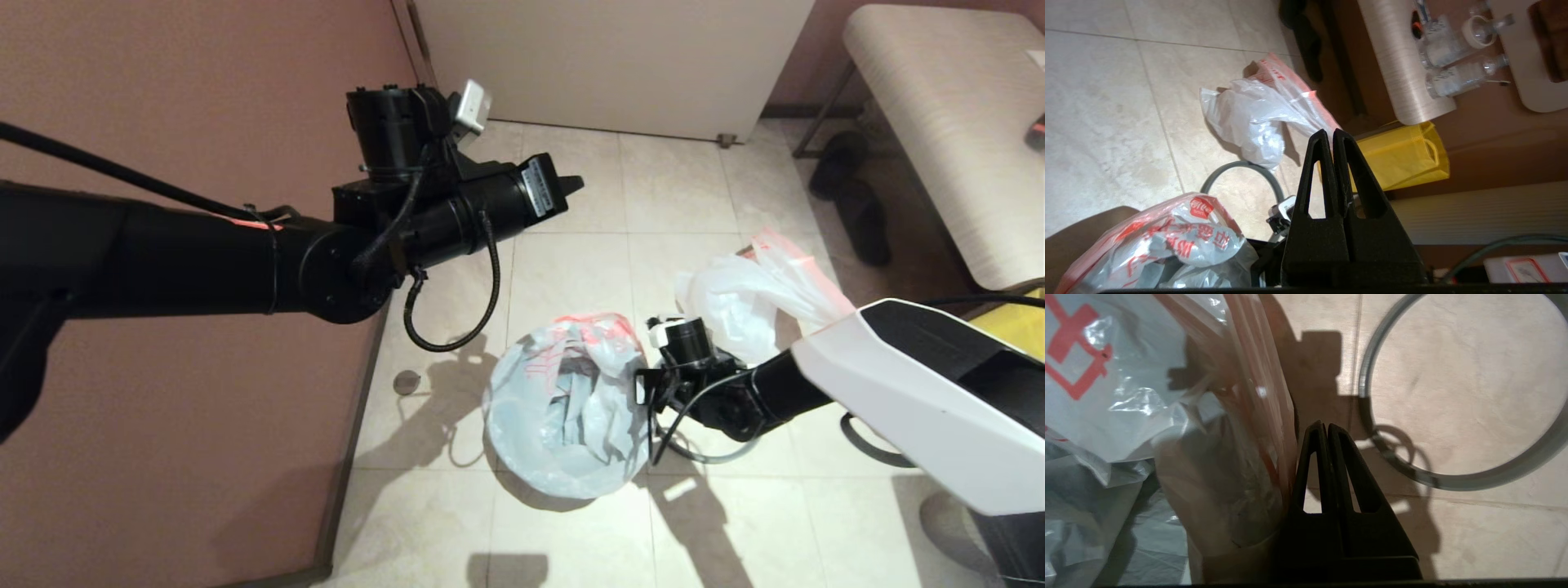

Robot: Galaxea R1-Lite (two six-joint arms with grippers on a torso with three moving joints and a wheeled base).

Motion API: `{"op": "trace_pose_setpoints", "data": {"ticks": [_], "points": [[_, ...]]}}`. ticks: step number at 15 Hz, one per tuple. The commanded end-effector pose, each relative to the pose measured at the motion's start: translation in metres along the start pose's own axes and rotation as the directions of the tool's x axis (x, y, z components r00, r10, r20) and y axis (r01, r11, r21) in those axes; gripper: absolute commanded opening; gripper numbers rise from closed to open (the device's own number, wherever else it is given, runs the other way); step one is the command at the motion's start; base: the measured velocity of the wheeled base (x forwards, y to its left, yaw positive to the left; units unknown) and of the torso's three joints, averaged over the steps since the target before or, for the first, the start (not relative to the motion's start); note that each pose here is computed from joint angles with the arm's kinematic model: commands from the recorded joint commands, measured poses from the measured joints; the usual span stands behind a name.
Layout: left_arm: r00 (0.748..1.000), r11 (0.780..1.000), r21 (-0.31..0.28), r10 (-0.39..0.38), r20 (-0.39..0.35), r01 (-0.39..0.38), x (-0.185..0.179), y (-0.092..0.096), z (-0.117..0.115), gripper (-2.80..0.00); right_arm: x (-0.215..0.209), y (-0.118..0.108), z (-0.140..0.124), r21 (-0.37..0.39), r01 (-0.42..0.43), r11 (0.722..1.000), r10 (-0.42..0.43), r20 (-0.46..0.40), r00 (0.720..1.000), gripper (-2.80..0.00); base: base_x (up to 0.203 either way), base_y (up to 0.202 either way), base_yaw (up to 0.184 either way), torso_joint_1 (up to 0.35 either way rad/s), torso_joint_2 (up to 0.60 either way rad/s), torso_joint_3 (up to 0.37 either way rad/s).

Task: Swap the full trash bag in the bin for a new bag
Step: Put the new garbage bag on the trash can

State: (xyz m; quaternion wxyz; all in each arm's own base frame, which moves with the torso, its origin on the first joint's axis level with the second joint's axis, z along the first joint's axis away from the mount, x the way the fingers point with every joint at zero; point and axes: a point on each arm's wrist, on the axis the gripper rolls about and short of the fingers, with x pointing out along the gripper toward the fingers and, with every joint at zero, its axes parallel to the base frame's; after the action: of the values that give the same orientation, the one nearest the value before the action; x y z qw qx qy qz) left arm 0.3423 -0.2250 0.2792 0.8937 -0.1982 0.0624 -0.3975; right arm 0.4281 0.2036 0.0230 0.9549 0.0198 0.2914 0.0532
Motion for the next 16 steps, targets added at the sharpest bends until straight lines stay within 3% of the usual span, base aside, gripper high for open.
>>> {"op": "trace_pose_setpoints", "data": {"ticks": [1, 4, 6, 9, 12, 14, 16], "points": [[0.999, 1.000, -0.010, 0.024, -0.026, -0.024, 0.012, 0.015, -0.013, -2.80, 0.020, 0.020, -0.016, -0.013, -0.056, 0.998, 0.056, -0.018, 0.998, -2.80, 0.000, 0.000, 0.000, 0.000, 0.00, 0.000], [0.999, 0.999, 0.014, 0.032, -0.044, -0.031, 0.018, 0.020, -0.021, -2.80, 0.029, 0.054, -0.003, -0.018, -0.145, 0.989, 0.145, 0.021, 0.989, -2.80, 0.000, 0.000, 0.000, 0.000, 0.00, 0.000], [0.997, 0.998, 0.037, 0.057, -0.048, -0.055, 0.022, 0.024, -0.027, -2.80, 0.030, 0.056, 0.003, -0.018, -0.136, 0.991, 0.136, 0.016, 0.991, -2.80, 0.000, 0.000, 0.000, 0.000, 0.00, 0.000], [0.996, 0.998, 0.037, 0.062, -0.061, -0.060, 0.027, 0.028, -0.034, -2.80, 0.021, 0.013, -0.004, -0.009, 0.050, 0.999, -0.050, -0.037, 0.998, -2.80, 0.000, 0.000, 0.000, 0.000, 0.00, 0.000], [0.992, 0.997, 0.028, 0.077, -0.102, -0.075, 0.036, 0.035, -0.045, -2.80, 0.005, -0.038, -0.010, -0.049, 0.214, 0.975, -0.218, -0.081, 0.973, -2.80, 0.000, 0.000, 0.000, 0.000, 0.00, 0.000], [0.987, 0.995, 0.024, 0.101, -0.125, -0.099, 0.040, 0.037, -0.047, -2.80, 0.006, -0.066, -0.001, -0.009, 0.273, 0.962, -0.273, -0.045, 0.961, -2.80, 0.000, 0.000, 0.000, 0.000, 0.00, 0.000], [0.984, 0.992, 0.054, 0.120, -0.131, -0.114, 0.045, 0.040, -0.053, -2.80, -0.009, -0.066, 0.022, 0.019, 0.259, 0.966, -0.260, 0.019, 0.965, -2.80, 0.000, 0.000, 0.000, 0.000, 0.00, 0.000]]}}
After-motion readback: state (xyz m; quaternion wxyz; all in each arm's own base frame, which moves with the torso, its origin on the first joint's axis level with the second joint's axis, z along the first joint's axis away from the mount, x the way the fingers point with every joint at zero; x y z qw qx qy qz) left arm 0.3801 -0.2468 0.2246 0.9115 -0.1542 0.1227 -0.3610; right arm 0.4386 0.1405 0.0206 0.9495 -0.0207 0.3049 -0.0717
